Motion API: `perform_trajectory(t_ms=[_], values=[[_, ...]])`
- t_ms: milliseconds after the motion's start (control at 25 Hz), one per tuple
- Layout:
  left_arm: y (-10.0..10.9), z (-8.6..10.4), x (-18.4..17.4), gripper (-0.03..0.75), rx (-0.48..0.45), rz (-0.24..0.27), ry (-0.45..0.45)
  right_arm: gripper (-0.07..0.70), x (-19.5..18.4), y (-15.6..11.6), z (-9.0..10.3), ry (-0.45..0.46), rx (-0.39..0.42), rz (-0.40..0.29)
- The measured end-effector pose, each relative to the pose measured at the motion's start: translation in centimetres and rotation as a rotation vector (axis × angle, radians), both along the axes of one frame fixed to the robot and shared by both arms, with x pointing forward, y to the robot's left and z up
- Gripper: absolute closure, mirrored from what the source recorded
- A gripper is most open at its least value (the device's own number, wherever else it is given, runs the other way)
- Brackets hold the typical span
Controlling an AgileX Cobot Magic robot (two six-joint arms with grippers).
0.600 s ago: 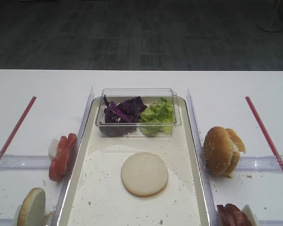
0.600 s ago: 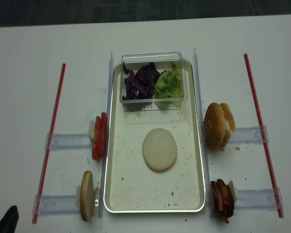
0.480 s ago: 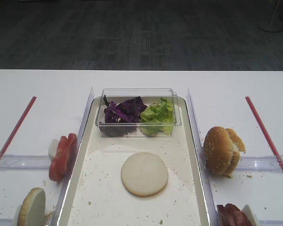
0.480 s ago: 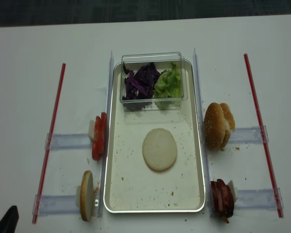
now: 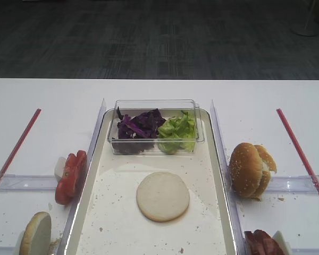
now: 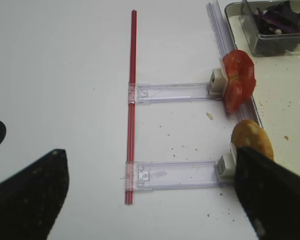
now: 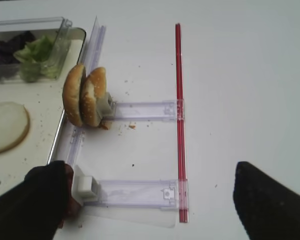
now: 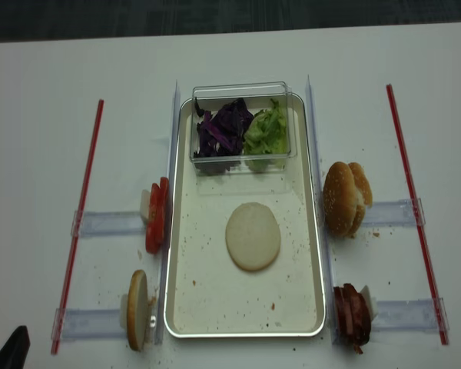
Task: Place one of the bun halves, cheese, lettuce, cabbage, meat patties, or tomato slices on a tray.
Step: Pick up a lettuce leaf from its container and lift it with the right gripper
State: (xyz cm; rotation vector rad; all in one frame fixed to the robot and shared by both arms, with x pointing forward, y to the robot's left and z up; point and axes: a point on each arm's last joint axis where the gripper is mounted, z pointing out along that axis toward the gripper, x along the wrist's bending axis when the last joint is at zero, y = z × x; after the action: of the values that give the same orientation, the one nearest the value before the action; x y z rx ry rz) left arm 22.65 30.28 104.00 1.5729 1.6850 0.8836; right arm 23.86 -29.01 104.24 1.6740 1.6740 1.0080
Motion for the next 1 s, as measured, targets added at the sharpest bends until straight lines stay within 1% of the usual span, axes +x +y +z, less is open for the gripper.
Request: perform_trajectory(t_ms=[160, 280, 400, 520, 600, 680, 800, 1000], values=[[0.0, 0.0, 0.0, 0.097, 0.0, 0.0, 0.0, -0.046, 2.5, 0.1, -0.2, 0.172, -0.005, 0.0], [0.0, 0.0, 0.0, 0.097, 0.0, 0.0, 0.0, -0.046, 4.7, 0.1, -0.7, 0.321, -0.01, -0.001], [0.0, 0.0, 0.0, 0.097, 0.0, 0.0, 0.0, -0.046, 7.0, 0.2, -1.7, 0.489, -0.015, -0.001], [0.0, 0.0, 0.0, 0.097, 0.0, 0.0, 0.0, -0.046, 8.9, 0.3, -2.9, 0.625, -0.019, -0.002], [0.0, 0.0, 0.0, 0.097, 0.0, 0.0, 0.0, -0.046, 9.8, 0.3, -3.6, 0.698, -0.023, -0.003], [0.0, 0.0, 0.0, 0.097, 0.0, 0.0, 0.0, -0.046, 10.6, 0.3, -4.3, 0.757, -0.029, -0.004], [0.0, 0.0, 0.0, 0.097, 0.0, 0.0, 0.0, -0.046, 11.3, 0.2, -5.0, 0.815, -0.04, -0.006], [0.0, 0.0, 0.0, 0.097, 0.0, 0.0, 0.0, -0.046, 11.7, 0.2, -5.4, 0.852, -0.046, -0.006]])
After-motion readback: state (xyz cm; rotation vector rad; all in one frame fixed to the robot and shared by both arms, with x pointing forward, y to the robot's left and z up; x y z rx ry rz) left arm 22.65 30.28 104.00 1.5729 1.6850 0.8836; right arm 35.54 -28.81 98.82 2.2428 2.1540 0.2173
